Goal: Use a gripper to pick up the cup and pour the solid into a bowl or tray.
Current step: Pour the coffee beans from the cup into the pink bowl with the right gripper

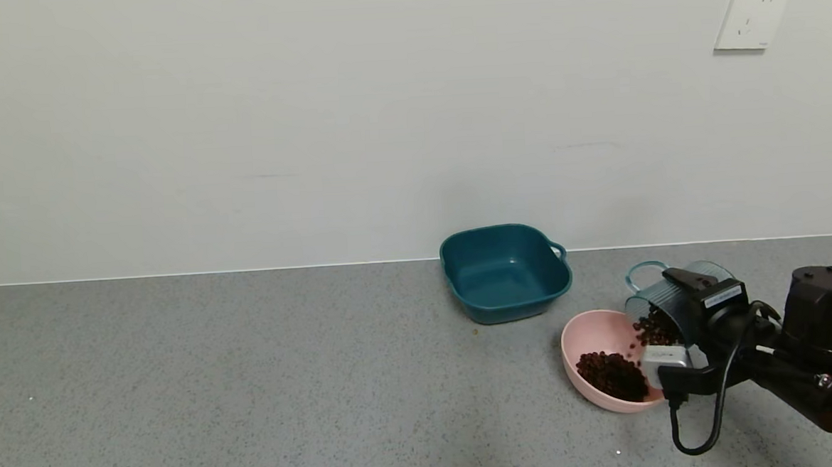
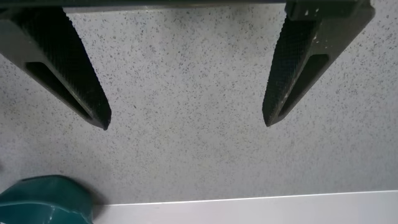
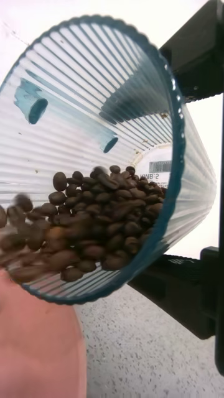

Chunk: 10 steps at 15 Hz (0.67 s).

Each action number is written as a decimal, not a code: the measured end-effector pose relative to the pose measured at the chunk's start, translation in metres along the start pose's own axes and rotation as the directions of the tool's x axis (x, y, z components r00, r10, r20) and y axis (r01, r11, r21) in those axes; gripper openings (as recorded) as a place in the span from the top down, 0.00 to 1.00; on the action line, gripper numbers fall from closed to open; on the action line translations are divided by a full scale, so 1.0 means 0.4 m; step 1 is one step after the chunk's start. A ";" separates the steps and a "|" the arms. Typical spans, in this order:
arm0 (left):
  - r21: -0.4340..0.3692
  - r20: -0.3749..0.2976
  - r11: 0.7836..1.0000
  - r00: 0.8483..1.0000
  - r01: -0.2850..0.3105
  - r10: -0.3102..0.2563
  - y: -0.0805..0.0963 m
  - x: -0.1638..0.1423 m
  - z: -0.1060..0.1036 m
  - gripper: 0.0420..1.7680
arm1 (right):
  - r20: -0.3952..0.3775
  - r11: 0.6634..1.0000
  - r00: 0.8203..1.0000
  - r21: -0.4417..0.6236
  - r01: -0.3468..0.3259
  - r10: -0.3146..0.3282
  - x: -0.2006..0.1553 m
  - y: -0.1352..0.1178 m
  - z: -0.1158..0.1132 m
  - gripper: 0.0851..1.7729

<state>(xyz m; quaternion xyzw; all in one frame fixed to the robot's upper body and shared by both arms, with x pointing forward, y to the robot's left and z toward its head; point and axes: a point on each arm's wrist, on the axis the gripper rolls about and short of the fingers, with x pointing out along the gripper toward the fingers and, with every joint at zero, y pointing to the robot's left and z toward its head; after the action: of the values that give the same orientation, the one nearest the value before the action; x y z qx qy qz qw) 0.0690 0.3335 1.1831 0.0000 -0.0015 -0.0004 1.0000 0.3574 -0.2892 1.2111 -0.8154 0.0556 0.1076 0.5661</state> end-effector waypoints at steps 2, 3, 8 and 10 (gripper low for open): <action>0.000 0.000 1.000 1.000 0.000 0.000 0.000 0.000 0.000 0.01 | 0.000 0.999 1.000 0.047 -0.008 0.008 -0.004 0.005 -0.002 0.24; 0.000 0.000 1.000 1.000 0.000 0.000 0.000 0.000 0.000 0.01 | 0.004 0.997 1.000 0.075 -0.013 0.013 -0.008 0.008 -0.001 0.24; 0.000 0.000 1.000 1.000 0.000 0.000 0.000 0.000 0.000 0.01 | 0.007 0.973 1.000 0.231 -0.023 0.022 -0.022 0.015 -0.002 0.24; 0.000 0.000 1.000 1.000 0.000 0.000 0.000 0.000 0.000 0.01 | 0.007 0.952 1.000 0.304 -0.025 0.024 -0.025 0.016 -0.002 0.24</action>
<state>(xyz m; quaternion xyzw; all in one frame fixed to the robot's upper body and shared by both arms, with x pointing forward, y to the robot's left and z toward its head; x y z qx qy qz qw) 0.0690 0.3335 1.1831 0.0000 -0.0017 -0.0004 1.0000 0.3464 -0.2926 1.2079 -0.7175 0.0809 0.1061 0.6836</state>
